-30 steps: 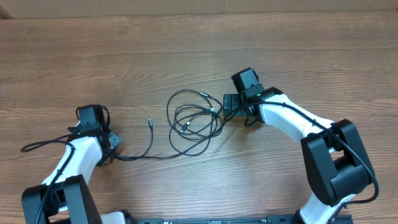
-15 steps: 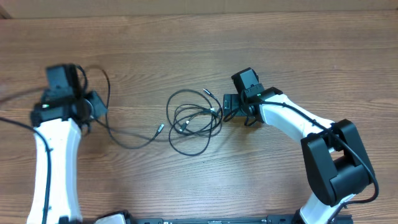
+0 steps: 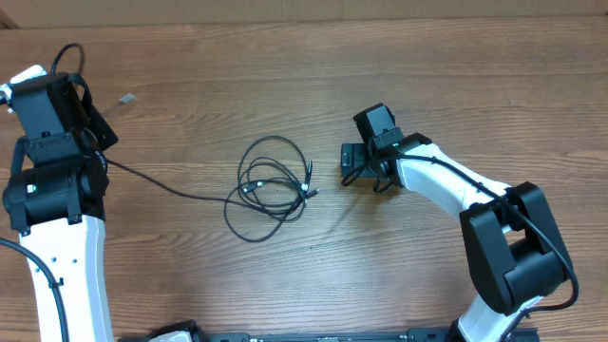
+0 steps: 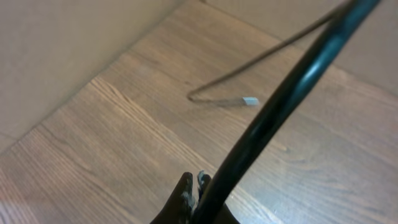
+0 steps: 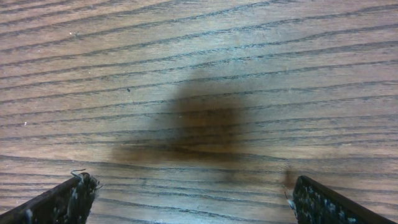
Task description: Untangle cables
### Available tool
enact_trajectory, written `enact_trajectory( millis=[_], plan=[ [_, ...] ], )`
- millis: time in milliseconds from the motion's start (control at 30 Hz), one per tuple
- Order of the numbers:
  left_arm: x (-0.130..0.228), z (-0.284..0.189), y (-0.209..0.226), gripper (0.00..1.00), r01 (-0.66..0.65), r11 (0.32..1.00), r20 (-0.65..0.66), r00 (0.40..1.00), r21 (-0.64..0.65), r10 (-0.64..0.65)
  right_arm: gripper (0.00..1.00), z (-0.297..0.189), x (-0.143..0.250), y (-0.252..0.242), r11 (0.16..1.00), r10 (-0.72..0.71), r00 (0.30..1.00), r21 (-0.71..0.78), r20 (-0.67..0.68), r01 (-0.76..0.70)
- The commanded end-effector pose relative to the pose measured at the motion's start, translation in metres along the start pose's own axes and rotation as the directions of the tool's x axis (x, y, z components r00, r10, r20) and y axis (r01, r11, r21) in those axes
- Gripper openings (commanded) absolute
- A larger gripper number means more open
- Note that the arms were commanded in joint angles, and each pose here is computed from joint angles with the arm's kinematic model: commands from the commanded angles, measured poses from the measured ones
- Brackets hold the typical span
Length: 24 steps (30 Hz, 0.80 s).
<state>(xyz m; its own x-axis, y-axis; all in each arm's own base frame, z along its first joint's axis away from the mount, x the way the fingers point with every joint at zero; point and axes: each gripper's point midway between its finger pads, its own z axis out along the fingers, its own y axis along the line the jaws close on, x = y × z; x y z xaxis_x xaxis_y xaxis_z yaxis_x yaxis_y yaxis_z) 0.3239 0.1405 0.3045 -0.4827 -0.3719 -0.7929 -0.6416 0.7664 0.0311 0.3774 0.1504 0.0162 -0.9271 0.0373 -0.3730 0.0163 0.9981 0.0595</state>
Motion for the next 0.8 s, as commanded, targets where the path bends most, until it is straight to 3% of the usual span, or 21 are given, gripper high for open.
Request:
enact_trajectory(
  millis=[0, 133, 267, 333, 433, 767],
  plan=[
    [0.005, -0.003, -0.014, 0.04, -0.022, 0.996, -0.034, 0.999, 0.086, 0.025, 1.0, 0.002, 0.001, -0.001, 1.0, 0.005, 1.0, 0.0, -0.002, -0.005],
    [0.026, -0.01, -0.051, 0.04, -0.034, 0.952, -0.129, 0.989, 0.305, 0.077, 1.0, -0.001, 0.017, 0.017, 0.994, -0.003, 0.996, -0.108, -0.087, -0.006],
    [0.035, -0.027, -0.083, 0.04, -0.083, 0.856, -0.13, 0.976, 0.51, 0.172, 1.0, -0.028, 0.02, 0.074, 0.891, -0.209, 0.972, -0.43, -0.104, 0.145],
    [0.039, -0.032, -0.091, 0.04, -0.077, 0.828, -0.138, 0.973, 0.556, 0.183, 1.0, -0.039, 0.02, 0.086, 0.857, -0.262, 0.96, -0.48, -0.096, 0.186],
    [0.041, -0.036, -0.097, 0.04, -0.074, 0.802, -0.143, 0.97, 0.593, 0.195, 1.0, -0.05, 0.02, 0.093, 0.839, -0.362, 0.929, -0.46, -0.074, 0.29],
    [0.068, -0.018, -0.097, 0.04, -0.046, 0.819, -0.265, 0.934, 0.572, 0.238, 1.0, -0.057, 0.032, 0.131, 0.798, -0.571, 0.82, -0.218, 0.027, 0.562]
  ],
)
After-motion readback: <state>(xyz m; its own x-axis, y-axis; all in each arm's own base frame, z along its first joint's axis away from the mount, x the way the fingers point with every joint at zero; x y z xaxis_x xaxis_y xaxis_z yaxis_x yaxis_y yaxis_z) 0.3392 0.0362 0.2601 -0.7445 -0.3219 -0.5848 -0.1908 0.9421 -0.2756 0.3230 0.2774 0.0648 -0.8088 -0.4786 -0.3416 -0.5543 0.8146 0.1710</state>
